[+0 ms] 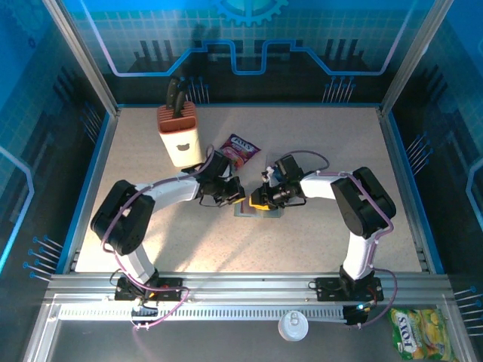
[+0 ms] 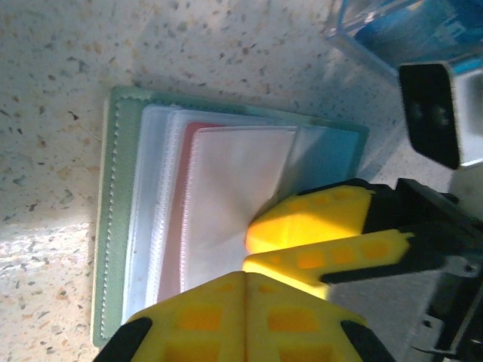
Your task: Take the credit cards out of the card holder
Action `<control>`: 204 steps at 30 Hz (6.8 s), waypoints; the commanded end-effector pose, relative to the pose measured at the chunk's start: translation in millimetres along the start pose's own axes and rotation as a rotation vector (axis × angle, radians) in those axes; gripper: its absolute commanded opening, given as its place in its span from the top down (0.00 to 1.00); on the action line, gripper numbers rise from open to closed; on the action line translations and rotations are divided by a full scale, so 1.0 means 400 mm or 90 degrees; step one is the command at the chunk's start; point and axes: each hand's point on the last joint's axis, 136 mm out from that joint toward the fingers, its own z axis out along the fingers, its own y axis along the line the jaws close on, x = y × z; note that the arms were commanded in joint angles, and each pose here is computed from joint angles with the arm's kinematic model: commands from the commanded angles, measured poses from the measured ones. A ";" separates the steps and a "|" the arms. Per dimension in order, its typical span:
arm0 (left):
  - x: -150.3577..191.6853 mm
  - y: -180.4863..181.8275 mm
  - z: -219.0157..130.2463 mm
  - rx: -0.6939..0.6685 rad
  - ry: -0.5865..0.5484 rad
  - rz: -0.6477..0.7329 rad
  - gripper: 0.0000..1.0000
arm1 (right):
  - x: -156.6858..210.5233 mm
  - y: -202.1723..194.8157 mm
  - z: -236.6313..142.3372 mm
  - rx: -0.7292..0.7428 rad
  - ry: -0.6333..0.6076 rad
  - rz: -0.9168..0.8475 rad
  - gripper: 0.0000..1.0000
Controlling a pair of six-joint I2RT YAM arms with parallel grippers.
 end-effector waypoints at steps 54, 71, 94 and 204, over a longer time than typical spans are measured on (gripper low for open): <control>0.023 -0.048 0.045 0.053 0.025 -0.020 0.82 | 0.012 0.054 -0.099 -0.016 -0.051 -0.014 0.67; 0.052 -0.145 0.079 0.059 0.053 0.036 0.78 | -0.008 0.013 -0.271 0.112 -0.131 -0.037 0.64; -0.007 -0.098 0.069 0.005 0.045 0.060 0.68 | -0.001 -0.008 -0.263 0.139 -0.118 -0.020 0.60; 0.021 0.119 0.049 -0.131 0.028 0.027 1.00 | -0.003 -0.027 0.003 0.136 0.021 -0.016 0.66</control>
